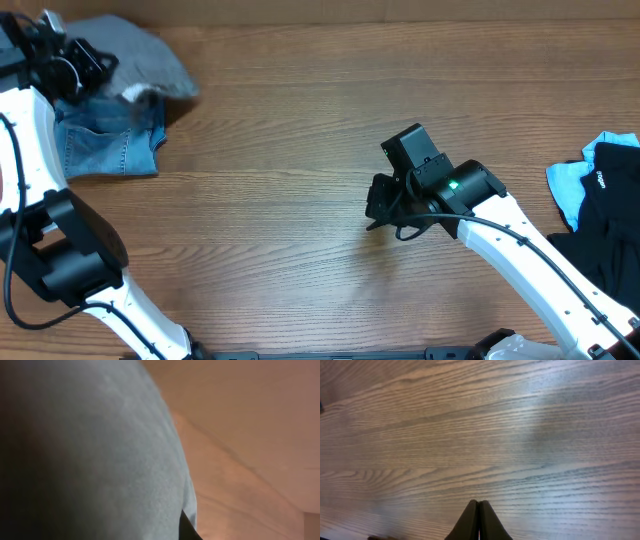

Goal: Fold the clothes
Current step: 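Carry the folded shorts with the left gripper onto the jeans at top-left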

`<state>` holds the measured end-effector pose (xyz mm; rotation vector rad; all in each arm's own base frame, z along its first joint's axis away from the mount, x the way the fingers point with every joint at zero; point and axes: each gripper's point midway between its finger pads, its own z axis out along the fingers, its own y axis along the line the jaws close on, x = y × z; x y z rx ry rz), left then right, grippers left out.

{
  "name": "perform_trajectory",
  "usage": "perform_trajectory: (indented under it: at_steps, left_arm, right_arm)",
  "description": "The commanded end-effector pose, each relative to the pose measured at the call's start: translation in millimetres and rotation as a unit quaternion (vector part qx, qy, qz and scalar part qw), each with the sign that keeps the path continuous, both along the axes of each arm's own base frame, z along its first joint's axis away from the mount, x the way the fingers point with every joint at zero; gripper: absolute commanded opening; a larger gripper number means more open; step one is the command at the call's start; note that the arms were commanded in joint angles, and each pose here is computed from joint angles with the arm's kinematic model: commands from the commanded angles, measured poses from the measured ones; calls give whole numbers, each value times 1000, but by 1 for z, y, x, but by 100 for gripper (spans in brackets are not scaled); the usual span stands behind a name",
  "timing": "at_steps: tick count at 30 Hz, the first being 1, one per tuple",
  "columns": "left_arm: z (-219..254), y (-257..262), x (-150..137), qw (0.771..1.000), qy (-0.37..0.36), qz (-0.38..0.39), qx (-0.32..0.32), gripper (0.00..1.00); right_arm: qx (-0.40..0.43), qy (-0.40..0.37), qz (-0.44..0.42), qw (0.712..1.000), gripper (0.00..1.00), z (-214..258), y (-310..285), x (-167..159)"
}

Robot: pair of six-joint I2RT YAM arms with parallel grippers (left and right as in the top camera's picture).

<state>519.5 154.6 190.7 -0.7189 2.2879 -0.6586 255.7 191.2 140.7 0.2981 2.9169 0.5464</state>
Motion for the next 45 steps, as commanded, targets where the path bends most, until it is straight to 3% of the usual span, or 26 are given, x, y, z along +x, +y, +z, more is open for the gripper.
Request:
perform_trajectory:
  at_steps: [1,8,13,14,17,19,22,28,32,35,39,42,45]
  left_arm:
    - [10,27,-14,999,8,31,13,4]
    - [-27,77,-75,980,144,129,41,4]
    - [-36,94,-102,971,181,154,28,11]
    - [-37,95,-105,970,185,156,25,16]
    - [-40,95,-112,967,199,156,27,61]
    - [-41,92,-116,967,206,148,28,71]
    - [-44,87,-122,967,219,124,33,68]
    - [-38,83,-142,966,235,103,30,45]
    - [-19,66,-148,974,216,71,11,14]
    - [0,61,-151,977,199,69,24,4]
    - [17,61,-141,983,162,59,57,4]
    - [9,57,-136,980,177,49,77,6]
    - [-9,50,-140,971,220,40,88,36]
  right_arm:
    - [2,-15,-2,1000,4,9,0,6]
    - [4,-18,-2,1000,4,9,1,7]
    - [2,-20,-3,1000,4,9,0,8]
    - [1,-20,-4,1000,4,9,0,8]
    - [-2,-22,-5,1000,4,9,-1,9]
    - [-2,-22,-5,1000,4,9,-1,9]
    - [-2,-21,-5,1000,4,9,-1,8]
    - [-4,-18,-4,1000,4,8,-2,7]
    - [-6,-20,-4,1000,4,8,-3,7]
    - [-13,-24,-7,1000,4,8,-5,9]
    - [-16,-26,-8,999,5,7,-6,10]
    - [-17,-29,-9,999,5,8,-7,11]
    - [-18,-29,-10,999,5,8,-7,11]
